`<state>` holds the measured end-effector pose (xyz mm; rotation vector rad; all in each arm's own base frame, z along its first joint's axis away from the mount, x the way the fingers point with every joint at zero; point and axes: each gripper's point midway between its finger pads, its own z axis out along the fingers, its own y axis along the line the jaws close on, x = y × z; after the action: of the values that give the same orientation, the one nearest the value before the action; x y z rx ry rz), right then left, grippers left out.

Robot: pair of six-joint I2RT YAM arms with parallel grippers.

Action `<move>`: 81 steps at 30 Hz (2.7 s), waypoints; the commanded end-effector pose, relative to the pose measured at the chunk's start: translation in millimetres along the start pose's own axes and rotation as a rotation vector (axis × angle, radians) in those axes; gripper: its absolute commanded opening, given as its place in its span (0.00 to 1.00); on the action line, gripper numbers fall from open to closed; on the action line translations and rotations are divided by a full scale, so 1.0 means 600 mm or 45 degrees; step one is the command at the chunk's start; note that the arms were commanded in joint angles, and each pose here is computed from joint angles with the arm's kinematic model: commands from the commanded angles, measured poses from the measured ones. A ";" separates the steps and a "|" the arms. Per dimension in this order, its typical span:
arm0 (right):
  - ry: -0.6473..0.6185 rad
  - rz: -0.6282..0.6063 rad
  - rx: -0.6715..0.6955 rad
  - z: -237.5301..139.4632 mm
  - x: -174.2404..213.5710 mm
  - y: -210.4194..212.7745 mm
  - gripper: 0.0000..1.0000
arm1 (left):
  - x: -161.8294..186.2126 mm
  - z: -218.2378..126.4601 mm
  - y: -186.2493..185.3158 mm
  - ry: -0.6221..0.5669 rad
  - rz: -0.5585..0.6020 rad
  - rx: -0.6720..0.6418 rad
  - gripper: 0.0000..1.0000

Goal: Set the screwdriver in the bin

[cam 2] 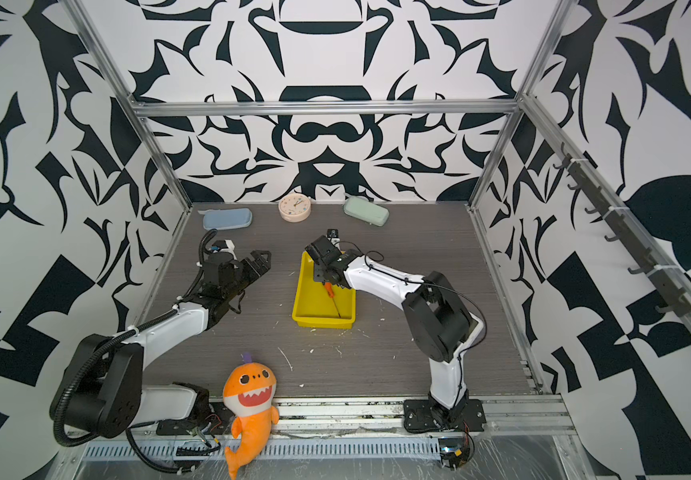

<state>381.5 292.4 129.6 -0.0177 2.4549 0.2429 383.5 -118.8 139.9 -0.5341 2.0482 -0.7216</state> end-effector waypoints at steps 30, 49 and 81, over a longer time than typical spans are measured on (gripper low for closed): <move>-0.654 -0.156 0.771 -0.080 0.004 -0.500 0.70 | -0.023 0.004 0.031 -0.043 0.010 -0.170 1.00; -0.677 -0.135 0.399 -0.022 0.020 -0.489 1.00 | -0.147 -0.092 0.084 -0.400 0.645 -0.673 0.99; -0.671 -0.134 0.405 -0.022 0.022 -0.491 1.00 | -0.124 -0.030 0.250 -0.446 0.738 -0.540 1.00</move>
<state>378.1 -0.5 68.2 0.0489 1.9767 -0.1806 379.0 54.1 83.7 -0.2806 1.9007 0.2233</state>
